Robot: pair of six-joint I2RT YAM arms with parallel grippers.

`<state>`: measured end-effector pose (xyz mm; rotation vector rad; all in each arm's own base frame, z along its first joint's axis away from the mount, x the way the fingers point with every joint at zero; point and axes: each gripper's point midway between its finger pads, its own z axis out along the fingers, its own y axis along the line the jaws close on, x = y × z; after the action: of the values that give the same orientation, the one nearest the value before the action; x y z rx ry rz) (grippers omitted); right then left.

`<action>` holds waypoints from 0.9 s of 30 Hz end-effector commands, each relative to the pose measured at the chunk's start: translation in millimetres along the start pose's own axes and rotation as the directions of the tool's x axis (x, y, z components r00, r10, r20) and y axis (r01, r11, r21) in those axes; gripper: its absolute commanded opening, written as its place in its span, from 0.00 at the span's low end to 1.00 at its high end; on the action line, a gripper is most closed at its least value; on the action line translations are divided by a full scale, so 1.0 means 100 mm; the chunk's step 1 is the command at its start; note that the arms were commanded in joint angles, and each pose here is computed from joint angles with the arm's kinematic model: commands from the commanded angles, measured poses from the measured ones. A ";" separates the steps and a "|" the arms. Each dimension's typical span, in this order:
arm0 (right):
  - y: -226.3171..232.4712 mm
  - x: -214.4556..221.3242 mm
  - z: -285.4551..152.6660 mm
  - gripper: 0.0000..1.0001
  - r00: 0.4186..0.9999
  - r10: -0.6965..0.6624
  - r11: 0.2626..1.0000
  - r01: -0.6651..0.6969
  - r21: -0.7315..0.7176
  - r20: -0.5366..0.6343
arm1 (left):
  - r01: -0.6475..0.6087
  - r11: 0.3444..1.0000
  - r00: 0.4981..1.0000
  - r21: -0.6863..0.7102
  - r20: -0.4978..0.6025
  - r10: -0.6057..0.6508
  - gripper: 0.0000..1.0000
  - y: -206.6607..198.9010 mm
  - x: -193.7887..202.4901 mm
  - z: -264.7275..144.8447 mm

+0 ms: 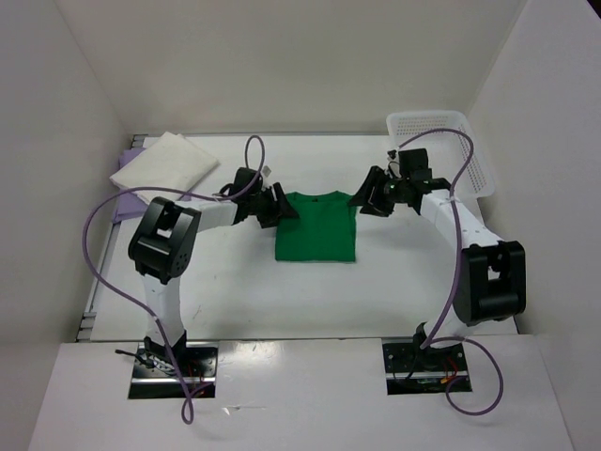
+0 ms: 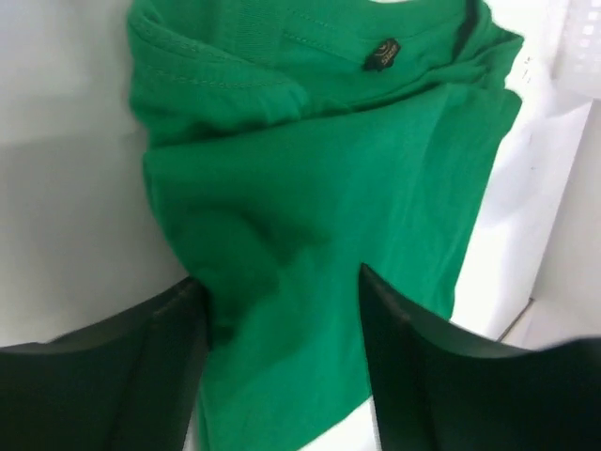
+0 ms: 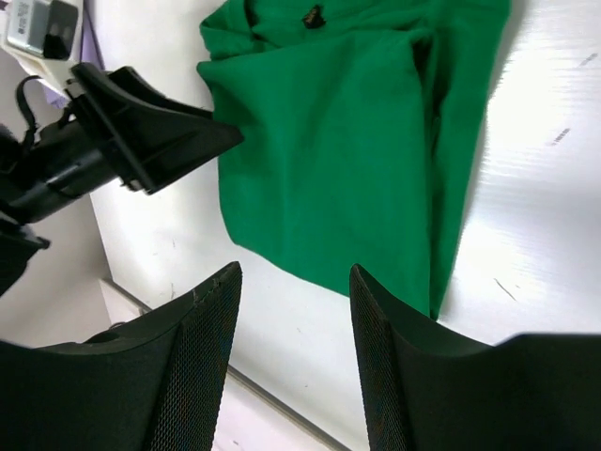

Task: Fold and stack the t-shirts
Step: Put the neatly folded tshirt into the corner of the board with the left arm

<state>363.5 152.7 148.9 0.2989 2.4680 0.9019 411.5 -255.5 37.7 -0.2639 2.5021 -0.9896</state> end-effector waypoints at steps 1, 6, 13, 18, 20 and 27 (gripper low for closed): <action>0.17 -0.14 -0.25 0.56 0.998 -0.032 0.999 0.034 -0.042 0.053 | 0.000 0.998 0.999 -0.062 -0.054 -0.004 0.65 0.28 0.24 0.34; 0.02 -0.07 -0.29 0.56 0.999 -0.007 1.000 0.008 -0.025 0.043 | 0.029 0.994 1.000 0.105 -0.014 -0.027 0.18 -0.27 -0.11 0.48; -0.22 -0.06 -0.42 0.56 0.996 0.047 0.999 -0.048 0.008 0.073 | -0.113 0.963 0.985 0.245 0.152 0.077 0.00 -1.18 -1.02 0.09; -0.33 -0.04 -0.43 0.56 0.997 0.048 0.999 -0.049 0.023 0.062 | -0.183 0.931 0.944 0.315 0.321 0.077 0.00 -1.51 -1.87 -0.69; -0.36 -0.02 -0.39 0.56 0.998 0.048 0.999 -0.049 0.021 0.043 | -0.178 0.939 0.917 0.295 0.397 0.049 0.00 -1.35 -2.22 -1.06; -0.31 -0.01 -0.27 0.56 0.998 0.056 0.998 -0.056 -0.035 -0.017 | 0.014 0.991 0.738 0.136 0.667 -0.102 0.33 -0.01 -2.85 -2.48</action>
<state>347.5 107.5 143.5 0.4065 2.4697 0.9107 568.8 -86.2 269.5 -0.4340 1.8758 -0.9773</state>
